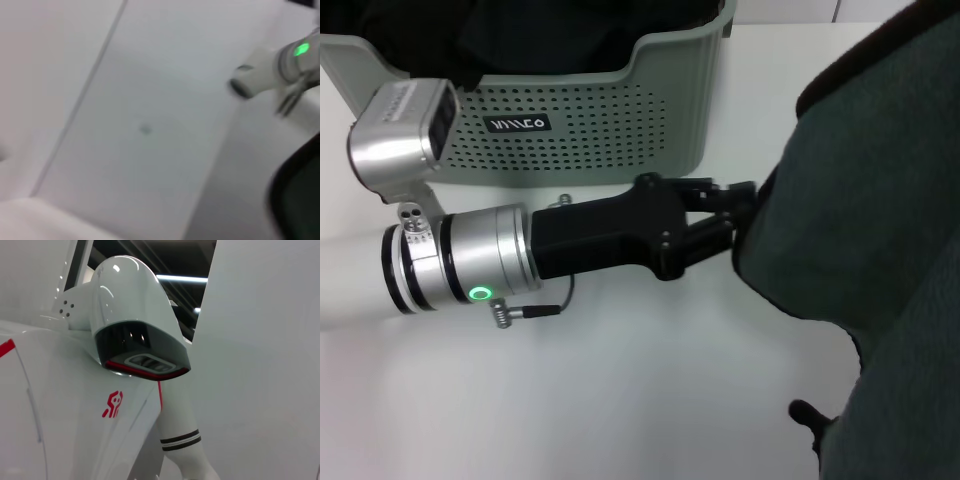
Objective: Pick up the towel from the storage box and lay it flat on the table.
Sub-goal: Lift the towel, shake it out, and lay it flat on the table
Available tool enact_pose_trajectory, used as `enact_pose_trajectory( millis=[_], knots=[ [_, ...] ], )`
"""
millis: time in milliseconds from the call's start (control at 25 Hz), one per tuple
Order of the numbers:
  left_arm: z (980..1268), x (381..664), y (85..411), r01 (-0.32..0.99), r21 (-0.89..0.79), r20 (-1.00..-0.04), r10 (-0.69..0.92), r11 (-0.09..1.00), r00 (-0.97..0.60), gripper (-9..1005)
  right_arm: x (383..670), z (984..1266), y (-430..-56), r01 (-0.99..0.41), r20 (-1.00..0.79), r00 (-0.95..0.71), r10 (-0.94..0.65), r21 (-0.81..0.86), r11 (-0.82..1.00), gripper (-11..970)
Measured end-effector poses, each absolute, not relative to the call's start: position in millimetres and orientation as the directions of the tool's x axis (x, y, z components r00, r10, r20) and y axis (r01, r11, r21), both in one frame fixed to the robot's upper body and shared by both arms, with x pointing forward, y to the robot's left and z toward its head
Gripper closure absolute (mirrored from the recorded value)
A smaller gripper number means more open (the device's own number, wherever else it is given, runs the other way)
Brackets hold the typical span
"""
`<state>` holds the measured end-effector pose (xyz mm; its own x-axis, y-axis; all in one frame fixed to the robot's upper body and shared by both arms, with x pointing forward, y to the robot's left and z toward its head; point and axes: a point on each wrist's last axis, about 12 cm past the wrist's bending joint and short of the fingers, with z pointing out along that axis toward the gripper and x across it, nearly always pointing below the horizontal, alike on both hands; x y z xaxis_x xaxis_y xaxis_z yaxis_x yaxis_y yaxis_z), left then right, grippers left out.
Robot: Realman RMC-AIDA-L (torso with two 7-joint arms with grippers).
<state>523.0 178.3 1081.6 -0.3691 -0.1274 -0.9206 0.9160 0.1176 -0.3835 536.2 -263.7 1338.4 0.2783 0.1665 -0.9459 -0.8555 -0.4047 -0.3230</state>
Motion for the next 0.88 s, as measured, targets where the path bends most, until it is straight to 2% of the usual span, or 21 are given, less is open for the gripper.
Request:
enact_pose_trajectory(
  millis=[160, 280, 320, 560, 760, 880],
  knots=[
    [1098.8, 513.6, 175.7, 0.931, -0.366, -0.902, -0.244, -0.011, -0.357, 705, 538.1, 1332.7, -268.8, -0.87, -0.95, 0.264, 0.165, -0.308, -0.385, 911],
    [1101.7, 511.7, 177.5, 0.933, -0.36, -0.895, -0.27, -0.028, -0.354, 701, 538.1, 1326.4, -276.3, -0.886, -0.956, 0.246, 0.158, -0.288, -0.362, 910],
    [1106.7, 507.0, 185.0, 0.937, -0.347, -0.878, -0.336, -0.049, -0.342, 700, 537.7, 1324.1, -279.1, -0.892, -0.959, 0.24, 0.153, -0.28, -0.355, 909],
    [1112.1, 497.9, 201.4, 0.948, -0.315, -0.845, -0.441, -0.044, -0.302, 692, 535.2, 1315.3, -292.5, -0.917, -0.968, 0.214, 0.127, -0.244, -0.316, 907],
    [1110.9, 496.0, 204.4, 0.947, -0.319, -0.843, -0.446, -0.036, -0.301, 685, 536.0, 1312.8, -294.5, -0.922, -0.971, 0.211, 0.113, -0.236, -0.305, 905],
    [1105.9, 498.3, 206.0, 0.941, -0.337, -0.848, -0.439, 0.017, -0.296, 681, 536.8, 1314.7, -292.1, -0.917, -0.968, 0.218, 0.12, -0.246, -0.314, 904]
  ],
)
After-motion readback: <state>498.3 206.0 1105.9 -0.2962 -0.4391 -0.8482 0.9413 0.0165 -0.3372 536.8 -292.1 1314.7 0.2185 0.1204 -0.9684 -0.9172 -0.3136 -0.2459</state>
